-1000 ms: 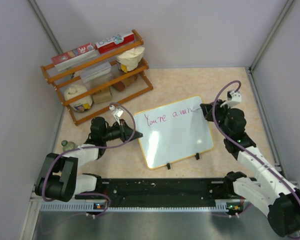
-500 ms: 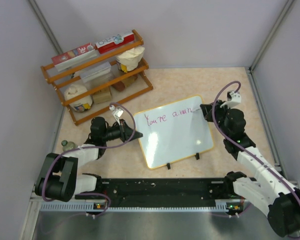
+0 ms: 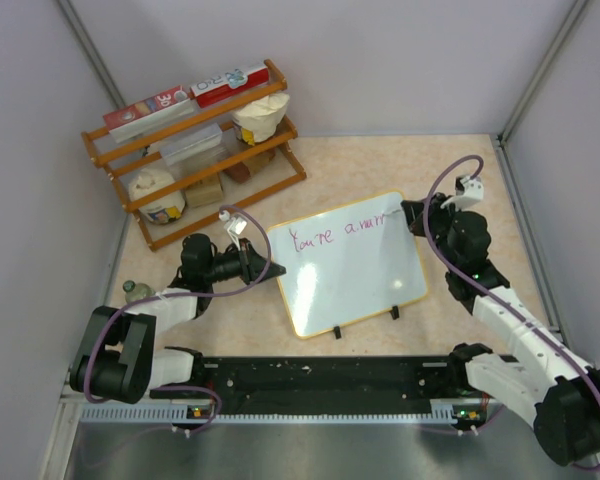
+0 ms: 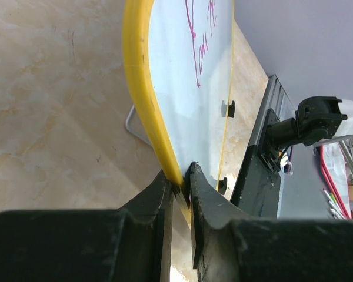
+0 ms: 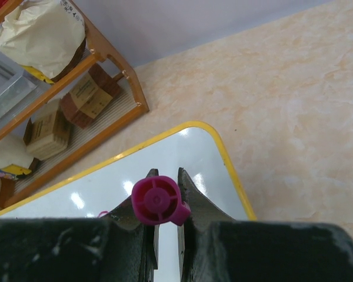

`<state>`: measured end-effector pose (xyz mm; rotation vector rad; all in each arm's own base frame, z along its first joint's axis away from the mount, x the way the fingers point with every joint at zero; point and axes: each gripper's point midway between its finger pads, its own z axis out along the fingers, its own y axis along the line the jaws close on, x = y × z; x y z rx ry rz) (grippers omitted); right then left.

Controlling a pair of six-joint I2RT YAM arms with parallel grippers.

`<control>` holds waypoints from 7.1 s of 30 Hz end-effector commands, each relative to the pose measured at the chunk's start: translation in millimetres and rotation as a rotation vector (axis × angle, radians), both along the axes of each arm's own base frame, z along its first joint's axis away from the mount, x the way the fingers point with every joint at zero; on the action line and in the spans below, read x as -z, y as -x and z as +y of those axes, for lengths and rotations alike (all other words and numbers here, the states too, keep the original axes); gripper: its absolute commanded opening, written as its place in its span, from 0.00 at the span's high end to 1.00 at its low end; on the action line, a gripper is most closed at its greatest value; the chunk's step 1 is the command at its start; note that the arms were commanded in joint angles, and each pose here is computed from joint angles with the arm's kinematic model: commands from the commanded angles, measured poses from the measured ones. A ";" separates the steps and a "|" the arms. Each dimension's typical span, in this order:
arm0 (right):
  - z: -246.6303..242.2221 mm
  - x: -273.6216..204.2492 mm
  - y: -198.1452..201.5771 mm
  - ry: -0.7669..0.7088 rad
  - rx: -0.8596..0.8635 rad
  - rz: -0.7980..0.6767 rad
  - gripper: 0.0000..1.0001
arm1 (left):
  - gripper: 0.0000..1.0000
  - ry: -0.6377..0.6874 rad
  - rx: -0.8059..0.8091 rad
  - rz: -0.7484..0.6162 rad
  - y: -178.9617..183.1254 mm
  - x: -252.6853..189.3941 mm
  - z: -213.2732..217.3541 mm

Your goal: Write a sentence on the whiteboard

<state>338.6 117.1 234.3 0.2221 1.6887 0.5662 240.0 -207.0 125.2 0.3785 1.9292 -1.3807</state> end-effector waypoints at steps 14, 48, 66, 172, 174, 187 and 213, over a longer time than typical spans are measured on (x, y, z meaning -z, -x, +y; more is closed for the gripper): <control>-9.7 -14.3 -3.5 0.009 0.047 -0.032 1.00 | 1.00 -0.039 -0.027 -0.116 -11.5 -3.3 2.9; -11.5 -0.5 -1.1 -0.001 0.057 -0.008 1.00 | 1.00 -0.036 -0.027 -0.115 -11.0 -3.6 3.1; -10.6 20.1 13.4 0.020 0.026 0.033 1.00 | 1.00 -0.037 -0.028 -0.112 -11.3 -2.7 3.2; -32.9 18.3 8.7 0.042 0.119 0.050 1.00 | 1.00 -0.038 -0.029 -0.115 -11.3 -3.4 3.4; -34.3 15.4 7.2 0.037 0.130 0.045 1.00 | 1.00 -0.038 -0.026 -0.113 -10.4 -2.9 3.0; -34.7 -8.2 -7.6 0.012 0.152 0.000 1.00 | 1.00 -0.038 -0.028 -0.113 -11.2 -2.9 3.3; -16.1 -8.0 -4.5 -0.007 0.047 0.005 1.00 | 1.00 -0.035 -0.025 -0.116 -11.0 -3.7 3.0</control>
